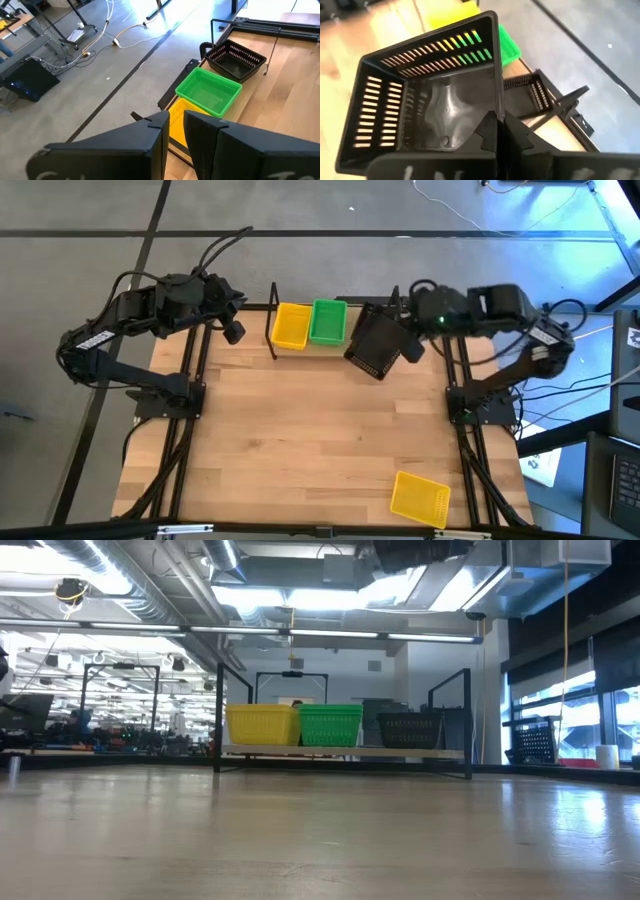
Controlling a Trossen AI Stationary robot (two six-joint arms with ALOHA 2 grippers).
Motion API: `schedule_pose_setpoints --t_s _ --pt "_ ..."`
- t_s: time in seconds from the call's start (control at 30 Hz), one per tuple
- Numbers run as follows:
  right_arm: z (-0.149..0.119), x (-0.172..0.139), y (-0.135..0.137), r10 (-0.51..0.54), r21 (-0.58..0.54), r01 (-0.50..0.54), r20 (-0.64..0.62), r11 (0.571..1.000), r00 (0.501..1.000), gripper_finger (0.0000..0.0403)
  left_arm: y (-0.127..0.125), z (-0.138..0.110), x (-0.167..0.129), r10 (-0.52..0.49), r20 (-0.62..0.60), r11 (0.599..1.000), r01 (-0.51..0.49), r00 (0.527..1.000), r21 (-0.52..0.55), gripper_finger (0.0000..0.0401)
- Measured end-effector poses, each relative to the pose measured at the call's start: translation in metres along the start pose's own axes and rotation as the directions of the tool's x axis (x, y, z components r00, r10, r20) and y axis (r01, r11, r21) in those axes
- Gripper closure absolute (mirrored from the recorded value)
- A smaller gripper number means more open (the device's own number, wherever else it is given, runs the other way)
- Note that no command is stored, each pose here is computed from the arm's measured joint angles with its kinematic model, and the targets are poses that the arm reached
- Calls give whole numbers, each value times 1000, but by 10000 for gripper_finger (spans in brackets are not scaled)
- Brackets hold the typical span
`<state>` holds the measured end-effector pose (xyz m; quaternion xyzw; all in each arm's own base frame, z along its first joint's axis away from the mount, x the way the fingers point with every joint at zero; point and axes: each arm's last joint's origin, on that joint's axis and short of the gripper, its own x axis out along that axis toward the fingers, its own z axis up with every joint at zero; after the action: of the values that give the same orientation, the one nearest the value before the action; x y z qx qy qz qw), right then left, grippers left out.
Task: Stack baskets on shelf by color
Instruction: Stack the black bin on top of the black bin on the shelf
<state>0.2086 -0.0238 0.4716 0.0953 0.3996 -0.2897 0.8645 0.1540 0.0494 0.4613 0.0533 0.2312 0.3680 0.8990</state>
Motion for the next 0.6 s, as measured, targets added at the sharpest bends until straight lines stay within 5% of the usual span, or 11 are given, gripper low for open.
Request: schedule_pose_setpoints --t_s 0.2,0.43,0.6 --pt "-17 19 -1 20 -24 -17 143 1000 989 403 0 0 0 0 0 1000 0 1000 -1 351" --pt "-21 77 -27 -96 -79 105 111 991 989 403 0 0 0 0 2 1000 0 1000 -3 351" --pt "-10 105 -54 63 -200 -26 179 979 982 403 0 0 0 -1 1 999 1 1000 -42 351"
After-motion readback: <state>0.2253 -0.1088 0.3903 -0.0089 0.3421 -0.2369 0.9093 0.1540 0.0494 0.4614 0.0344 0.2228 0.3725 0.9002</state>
